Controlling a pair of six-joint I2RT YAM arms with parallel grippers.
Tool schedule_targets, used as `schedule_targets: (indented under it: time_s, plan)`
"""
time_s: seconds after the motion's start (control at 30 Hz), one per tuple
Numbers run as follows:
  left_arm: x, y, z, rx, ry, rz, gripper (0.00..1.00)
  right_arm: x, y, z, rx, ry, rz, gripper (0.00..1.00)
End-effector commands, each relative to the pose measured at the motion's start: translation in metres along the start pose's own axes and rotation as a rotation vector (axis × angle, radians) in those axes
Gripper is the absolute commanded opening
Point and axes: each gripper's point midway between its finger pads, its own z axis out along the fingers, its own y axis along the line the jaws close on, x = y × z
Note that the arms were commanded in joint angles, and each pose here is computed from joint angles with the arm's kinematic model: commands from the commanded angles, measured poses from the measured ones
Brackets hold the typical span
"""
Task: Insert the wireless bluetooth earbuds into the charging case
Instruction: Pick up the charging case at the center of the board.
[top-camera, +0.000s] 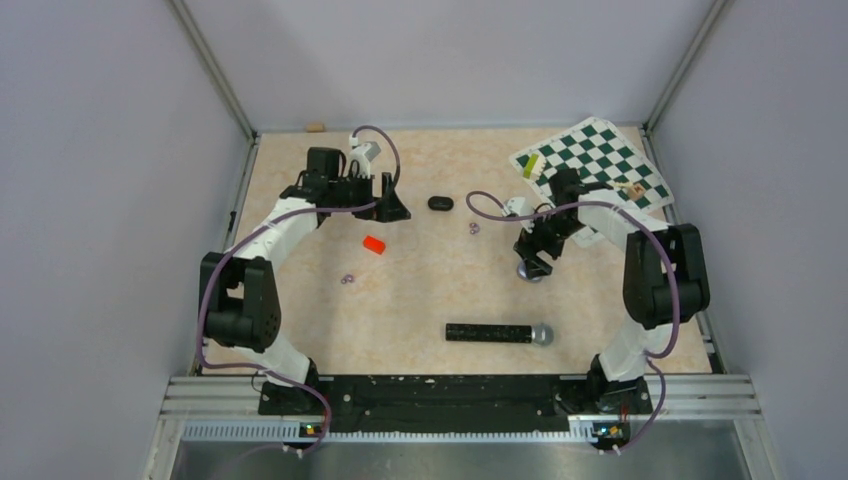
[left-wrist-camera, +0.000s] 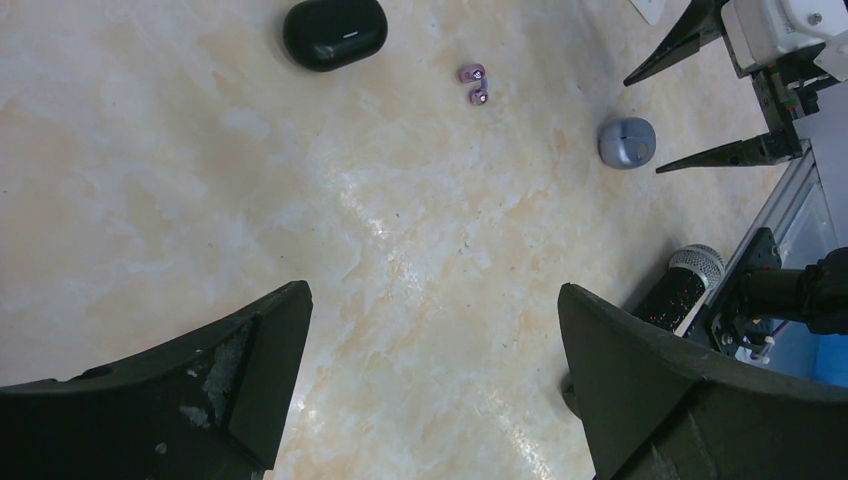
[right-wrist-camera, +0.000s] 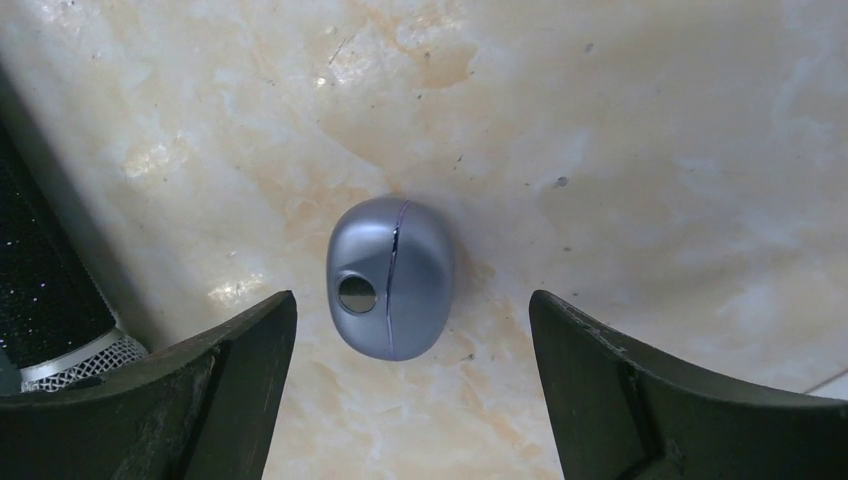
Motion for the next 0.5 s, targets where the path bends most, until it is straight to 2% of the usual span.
schedule_targets:
  time_s: [0.0,0.33,0.4,0.47]
  plan:
    - [-0.017,-0.012,-0.01,0.032,-0.06,0.067,0.99,0.002,0.003,-0.004,-0.025,0.017,-0.003,0.85]
    - [-0.017,-0.015,-0.012,0.041,-0.064,0.074,0.99,0.021,-0.001,0.01,-0.034,0.091,0.05,0.76]
    - [-0.018,-0.016,-0.012,0.042,-0.066,0.075,0.99,0.024,-0.001,0.013,-0.041,0.099,0.059,0.71]
    - [-0.018,-0.016,-0.012,0.044,-0.067,0.074,0.99,0.027,-0.003,0.017,-0.037,0.109,0.073,0.61]
